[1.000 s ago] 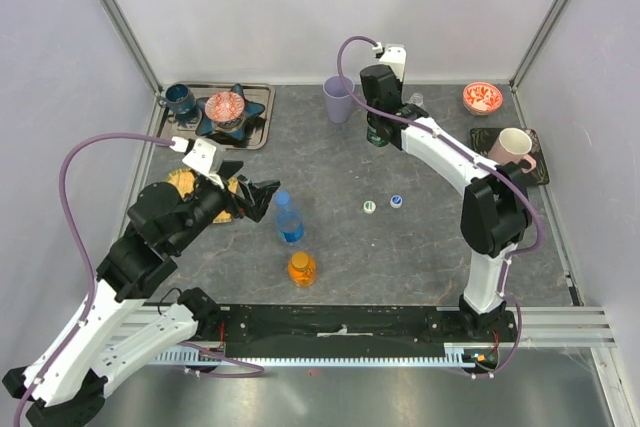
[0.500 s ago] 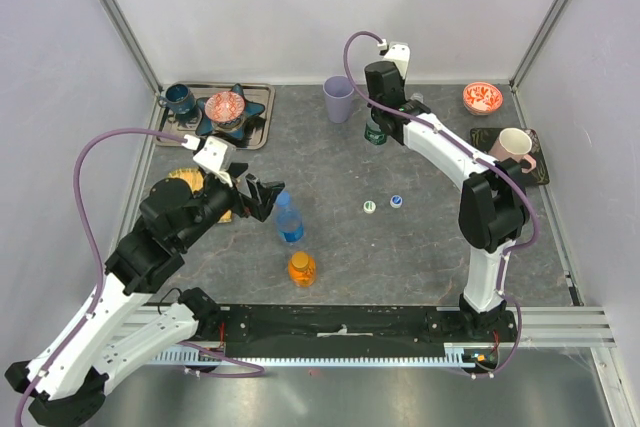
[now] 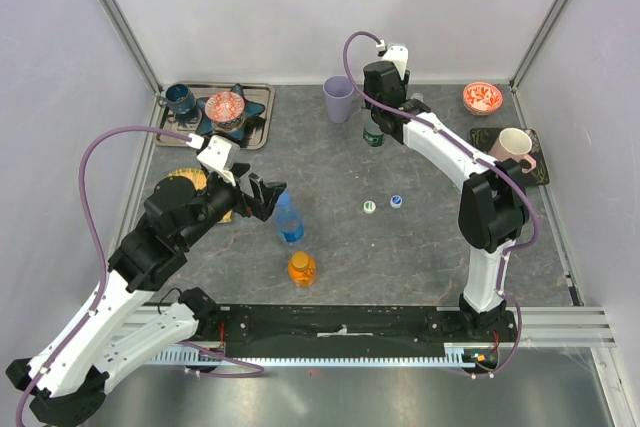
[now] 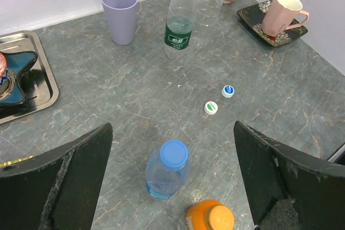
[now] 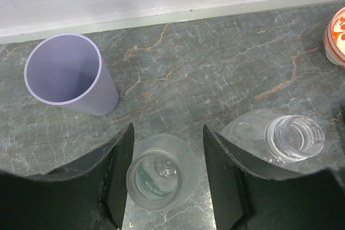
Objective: Unscrew the bottle caps
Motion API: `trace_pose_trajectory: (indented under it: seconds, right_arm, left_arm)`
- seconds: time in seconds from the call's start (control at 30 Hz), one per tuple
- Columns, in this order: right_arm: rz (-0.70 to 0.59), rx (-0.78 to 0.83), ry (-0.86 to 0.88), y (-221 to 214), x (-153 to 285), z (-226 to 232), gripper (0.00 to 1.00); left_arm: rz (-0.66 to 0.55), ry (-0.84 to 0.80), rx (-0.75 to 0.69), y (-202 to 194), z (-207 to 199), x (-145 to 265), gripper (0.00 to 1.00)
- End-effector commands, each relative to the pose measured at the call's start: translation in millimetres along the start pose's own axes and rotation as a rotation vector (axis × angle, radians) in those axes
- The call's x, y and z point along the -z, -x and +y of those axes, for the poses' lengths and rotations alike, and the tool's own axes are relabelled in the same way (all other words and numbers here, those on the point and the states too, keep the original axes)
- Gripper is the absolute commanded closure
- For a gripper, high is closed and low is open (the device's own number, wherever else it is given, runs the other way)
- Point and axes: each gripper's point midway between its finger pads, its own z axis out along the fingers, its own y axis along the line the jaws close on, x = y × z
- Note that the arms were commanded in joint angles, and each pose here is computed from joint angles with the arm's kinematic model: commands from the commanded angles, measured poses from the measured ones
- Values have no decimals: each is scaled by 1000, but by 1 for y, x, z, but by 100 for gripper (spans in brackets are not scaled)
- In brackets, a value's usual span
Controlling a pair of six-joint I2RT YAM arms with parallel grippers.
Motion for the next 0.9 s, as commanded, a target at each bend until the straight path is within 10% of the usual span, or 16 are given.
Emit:
trace_pose_trajectory:
  seconds: [0.0, 0.43, 0.87]
  right_arm:
    - [-43, -42, 21, 25, 6, 6, 39]
    - [-36, -39, 40, 24, 9, 8, 52]
    - [-79, -86, 67, 52, 30, 6, 17]
  left_arm:
    - [-45, -25, -18, 11, -4, -2, 0]
    - [-33, -39, -13, 8, -7, -3, 0]
    - [-35, -42, -16, 9, -7, -3, 0]
